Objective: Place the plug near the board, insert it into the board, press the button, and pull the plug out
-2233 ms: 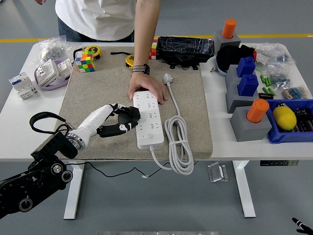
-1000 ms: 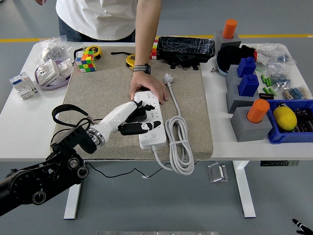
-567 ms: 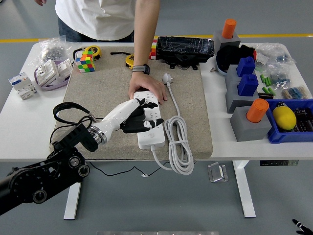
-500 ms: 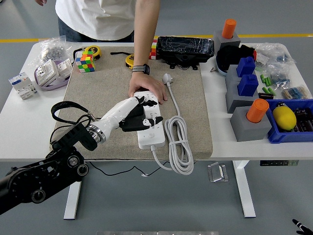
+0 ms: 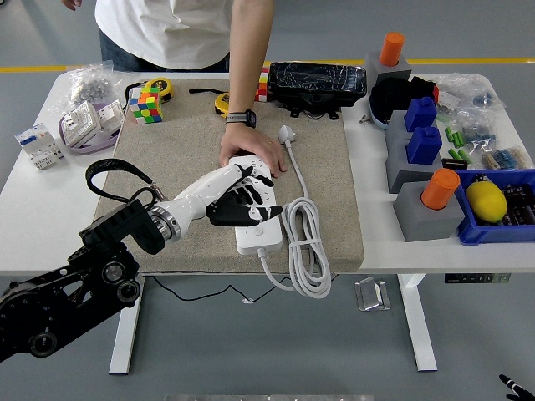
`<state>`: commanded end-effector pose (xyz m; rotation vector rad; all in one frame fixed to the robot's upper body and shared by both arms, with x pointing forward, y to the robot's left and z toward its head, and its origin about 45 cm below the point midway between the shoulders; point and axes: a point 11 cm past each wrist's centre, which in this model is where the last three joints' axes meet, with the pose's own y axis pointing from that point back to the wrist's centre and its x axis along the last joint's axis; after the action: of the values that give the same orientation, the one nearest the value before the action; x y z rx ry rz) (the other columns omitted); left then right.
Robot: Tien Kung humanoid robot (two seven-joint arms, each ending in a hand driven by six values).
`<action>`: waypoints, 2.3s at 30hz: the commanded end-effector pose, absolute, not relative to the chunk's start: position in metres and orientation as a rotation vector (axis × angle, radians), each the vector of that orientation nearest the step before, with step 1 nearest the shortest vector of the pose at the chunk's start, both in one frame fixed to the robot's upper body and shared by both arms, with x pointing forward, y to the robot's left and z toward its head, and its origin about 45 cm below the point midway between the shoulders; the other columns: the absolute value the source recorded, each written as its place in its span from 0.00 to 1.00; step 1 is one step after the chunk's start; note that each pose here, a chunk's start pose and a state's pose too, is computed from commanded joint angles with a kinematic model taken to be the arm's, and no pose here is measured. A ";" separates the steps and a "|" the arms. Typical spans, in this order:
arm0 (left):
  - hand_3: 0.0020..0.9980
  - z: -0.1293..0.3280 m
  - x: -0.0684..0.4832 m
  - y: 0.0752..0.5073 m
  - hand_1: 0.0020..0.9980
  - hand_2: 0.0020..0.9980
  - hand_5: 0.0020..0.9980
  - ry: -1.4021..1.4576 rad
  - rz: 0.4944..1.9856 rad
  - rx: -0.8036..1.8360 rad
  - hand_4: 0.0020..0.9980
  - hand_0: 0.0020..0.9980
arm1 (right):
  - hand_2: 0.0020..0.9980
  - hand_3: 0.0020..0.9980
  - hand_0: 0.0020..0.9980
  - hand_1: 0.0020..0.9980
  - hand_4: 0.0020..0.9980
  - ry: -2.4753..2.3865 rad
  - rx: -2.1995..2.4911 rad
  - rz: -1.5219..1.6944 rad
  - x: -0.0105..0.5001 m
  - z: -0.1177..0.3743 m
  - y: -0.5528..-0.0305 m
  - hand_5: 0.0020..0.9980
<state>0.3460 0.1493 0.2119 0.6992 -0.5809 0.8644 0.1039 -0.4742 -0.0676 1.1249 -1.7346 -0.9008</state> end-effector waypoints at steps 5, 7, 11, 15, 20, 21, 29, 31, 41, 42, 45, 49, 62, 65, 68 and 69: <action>0.87 0.206 0.342 0.147 0.07 0.16 0.00 -0.560 0.811 0.788 0.63 0.09 | 0.64 0.57 0.62 0.67 0.98 -1.734 1.125 -0.901 0.104 -0.068 -0.474 0.58; 0.87 0.200 0.339 0.147 0.07 0.16 0.00 -0.536 0.783 0.837 0.63 0.09 | 0.64 0.57 0.62 0.67 0.98 -1.736 1.125 -0.903 0.104 -0.068 -0.474 0.58; 0.87 0.192 0.337 0.147 0.07 0.16 0.00 -0.506 0.741 0.893 0.63 0.09 | 0.64 0.57 0.62 0.67 0.98 -1.737 1.124 -0.904 0.104 -0.068 -0.474 0.58; 0.90 0.189 0.336 0.145 0.07 0.15 0.00 -0.492 0.719 0.900 0.75 0.07 | 0.64 0.57 0.62 0.67 0.98 -1.735 1.123 -0.902 0.104 -0.067 -0.475 0.58; 0.90 0.184 0.333 0.144 0.07 0.16 0.00 -0.474 0.691 0.923 0.76 0.07 | 0.64 0.57 0.62 0.67 0.98 -1.735 1.126 -0.900 0.105 -0.067 -0.475 0.59; 0.90 0.182 0.332 0.145 0.07 0.16 0.00 -0.465 0.681 0.930 0.76 0.07 | 0.64 0.57 0.62 0.67 0.98 -1.734 1.126 -0.900 0.105 -0.067 -0.475 0.59; 0.88 0.171 0.332 0.150 0.08 0.16 0.00 -0.439 0.659 0.969 0.76 0.07 | 0.64 0.57 0.62 0.67 0.98 -1.732 1.126 -0.898 0.105 -0.067 -0.475 0.59; 0.87 0.169 0.333 0.151 0.08 0.16 0.00 -0.435 0.659 0.977 0.76 0.07 | 0.64 0.57 0.62 0.67 0.98 -1.733 1.128 -0.897 0.106 -0.067 -0.475 0.59; 0.87 0.158 0.332 0.156 0.08 0.16 0.00 -0.412 0.642 1.019 0.75 0.07 | 0.64 0.57 0.62 0.67 0.98 -1.730 1.130 -0.892 0.107 -0.066 -0.475 0.59; 0.86 0.157 0.332 0.157 0.08 0.16 0.00 -0.410 0.640 1.023 0.74 0.07 | 0.64 0.57 0.62 0.67 0.98 -1.729 1.130 -0.892 0.107 -0.066 -0.475 0.59; 0.86 0.155 0.332 0.158 0.08 0.16 0.00 -0.410 0.640 1.031 0.74 0.07 | 0.64 0.57 0.62 0.67 0.98 -1.727 1.131 -0.890 0.107 -0.066 -0.476 0.59; 0.85 0.152 0.332 0.159 0.08 0.16 0.00 -0.403 0.635 1.041 0.74 0.07 | 0.64 0.57 0.62 0.67 0.98 -1.728 1.131 -0.889 0.107 -0.066 -0.476 0.59; 0.59 0.170 0.341 0.154 0.06 0.16 0.14 -0.334 0.744 0.805 0.79 0.10 | 0.64 0.57 0.62 0.67 0.98 -1.722 1.128 -0.891 0.104 -0.067 -0.476 0.59; 0.59 0.177 0.348 0.157 0.06 0.16 0.14 -0.347 0.815 0.728 0.79 0.10 | 0.64 0.57 0.62 0.67 0.98 -1.723 1.130 -0.892 0.105 -0.067 -0.475 0.59; 0.50 0.181 0.351 0.160 0.12 0.22 0.19 -0.345 0.882 0.646 0.83 0.16 | 0.64 0.57 0.62 0.67 0.98 -1.725 1.127 -0.895 0.104 -0.067 -0.475 0.59; 0.50 0.183 0.352 0.161 0.12 0.22 0.19 -0.349 0.903 0.622 0.83 0.16 | 0.64 0.57 0.62 0.67 0.98 -1.725 1.127 -0.896 0.104 -0.067 -0.475 0.59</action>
<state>0.3525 0.1613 0.1826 0.6217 -0.3485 0.9027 0.1038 -0.4748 -0.0673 1.1267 -1.7253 -0.8955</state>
